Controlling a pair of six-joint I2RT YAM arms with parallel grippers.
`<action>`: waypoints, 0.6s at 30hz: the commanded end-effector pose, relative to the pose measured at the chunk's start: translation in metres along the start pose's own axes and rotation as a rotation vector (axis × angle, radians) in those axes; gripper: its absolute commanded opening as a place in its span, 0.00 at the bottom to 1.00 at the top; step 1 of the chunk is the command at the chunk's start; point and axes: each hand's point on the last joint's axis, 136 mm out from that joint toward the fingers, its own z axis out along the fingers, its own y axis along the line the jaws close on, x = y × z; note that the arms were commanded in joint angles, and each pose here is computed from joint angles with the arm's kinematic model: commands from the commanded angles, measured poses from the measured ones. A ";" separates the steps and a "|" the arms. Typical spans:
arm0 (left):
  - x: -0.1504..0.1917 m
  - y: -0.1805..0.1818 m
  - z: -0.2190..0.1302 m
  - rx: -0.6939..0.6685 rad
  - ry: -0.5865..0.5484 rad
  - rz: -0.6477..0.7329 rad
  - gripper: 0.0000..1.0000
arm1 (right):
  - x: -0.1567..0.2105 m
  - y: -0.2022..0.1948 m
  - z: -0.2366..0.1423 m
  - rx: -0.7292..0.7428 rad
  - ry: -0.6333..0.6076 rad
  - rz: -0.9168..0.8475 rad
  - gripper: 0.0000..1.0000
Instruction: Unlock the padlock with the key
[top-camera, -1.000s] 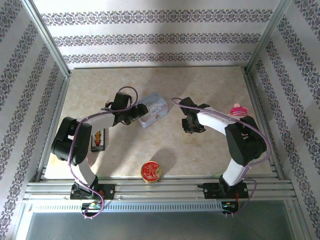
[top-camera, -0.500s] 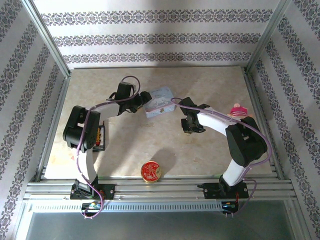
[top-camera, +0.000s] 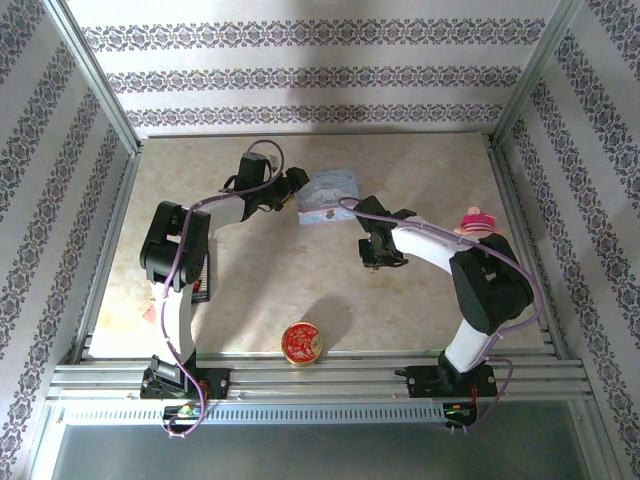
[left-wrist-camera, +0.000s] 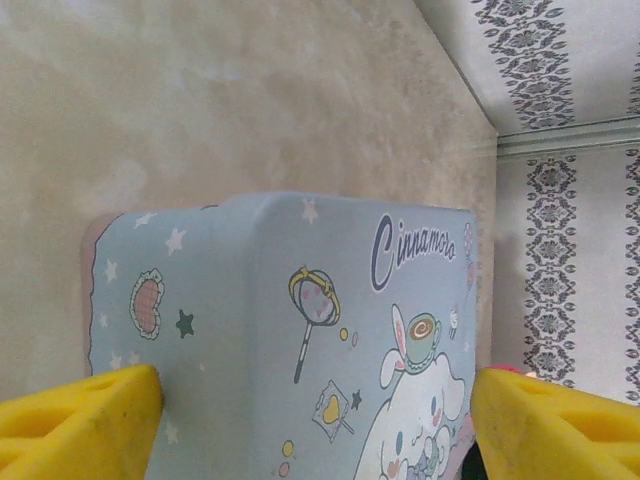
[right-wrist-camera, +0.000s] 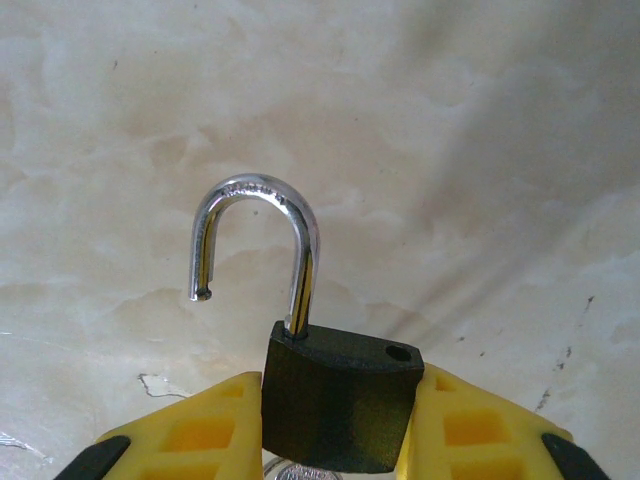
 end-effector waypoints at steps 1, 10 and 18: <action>-0.019 -0.024 -0.009 0.087 -0.039 0.025 0.82 | 0.003 0.006 0.006 -0.007 0.011 0.007 0.12; -0.011 0.000 -0.045 0.033 -0.056 -0.015 0.87 | 0.003 0.011 0.018 -0.004 0.038 0.018 0.23; -0.006 0.004 -0.083 -0.016 -0.086 0.007 0.97 | 0.000 0.012 0.005 -0.005 0.012 0.028 0.50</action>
